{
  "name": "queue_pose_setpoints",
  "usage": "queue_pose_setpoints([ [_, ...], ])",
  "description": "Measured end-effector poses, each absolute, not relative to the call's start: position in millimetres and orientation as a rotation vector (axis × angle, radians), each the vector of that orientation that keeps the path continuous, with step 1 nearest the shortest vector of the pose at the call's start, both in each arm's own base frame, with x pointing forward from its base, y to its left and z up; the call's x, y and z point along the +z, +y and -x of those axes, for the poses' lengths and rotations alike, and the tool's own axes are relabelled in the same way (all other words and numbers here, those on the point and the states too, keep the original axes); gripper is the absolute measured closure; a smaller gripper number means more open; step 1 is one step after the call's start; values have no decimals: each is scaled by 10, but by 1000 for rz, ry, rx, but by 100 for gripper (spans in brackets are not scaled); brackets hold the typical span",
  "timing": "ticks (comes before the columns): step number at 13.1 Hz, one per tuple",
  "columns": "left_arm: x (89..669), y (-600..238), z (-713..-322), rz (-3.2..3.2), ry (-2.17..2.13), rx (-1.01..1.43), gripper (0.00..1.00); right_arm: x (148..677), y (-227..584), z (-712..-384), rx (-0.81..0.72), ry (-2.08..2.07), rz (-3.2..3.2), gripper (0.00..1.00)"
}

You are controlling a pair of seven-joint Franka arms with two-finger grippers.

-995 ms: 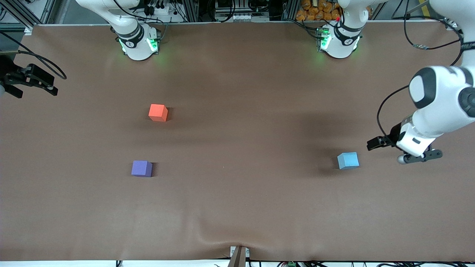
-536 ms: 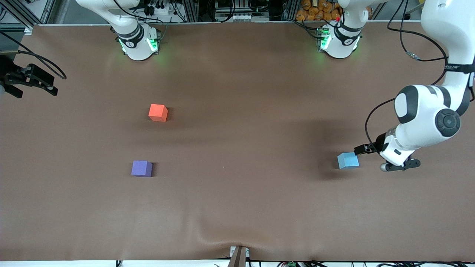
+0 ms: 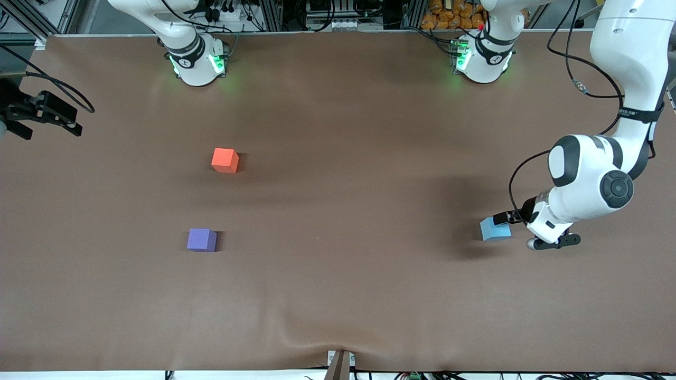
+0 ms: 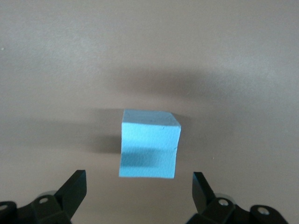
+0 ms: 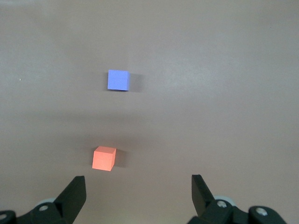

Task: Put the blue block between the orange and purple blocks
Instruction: 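Close the left gripper on the light-blue block and lift it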

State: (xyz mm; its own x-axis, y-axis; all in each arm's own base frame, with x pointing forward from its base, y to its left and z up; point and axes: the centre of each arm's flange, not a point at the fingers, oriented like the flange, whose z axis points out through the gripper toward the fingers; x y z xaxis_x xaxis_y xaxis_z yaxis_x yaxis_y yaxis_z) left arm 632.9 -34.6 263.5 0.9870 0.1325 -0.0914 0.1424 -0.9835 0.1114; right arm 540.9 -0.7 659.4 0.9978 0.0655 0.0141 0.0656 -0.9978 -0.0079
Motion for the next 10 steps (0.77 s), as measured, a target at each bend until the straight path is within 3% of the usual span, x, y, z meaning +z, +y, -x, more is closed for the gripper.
queue_pose_setpoints([
  [10, 2177, -434, -6496, -2985, 205, -173, 0, 6594, -9, -5409, -22, -102, 3132, 0],
])
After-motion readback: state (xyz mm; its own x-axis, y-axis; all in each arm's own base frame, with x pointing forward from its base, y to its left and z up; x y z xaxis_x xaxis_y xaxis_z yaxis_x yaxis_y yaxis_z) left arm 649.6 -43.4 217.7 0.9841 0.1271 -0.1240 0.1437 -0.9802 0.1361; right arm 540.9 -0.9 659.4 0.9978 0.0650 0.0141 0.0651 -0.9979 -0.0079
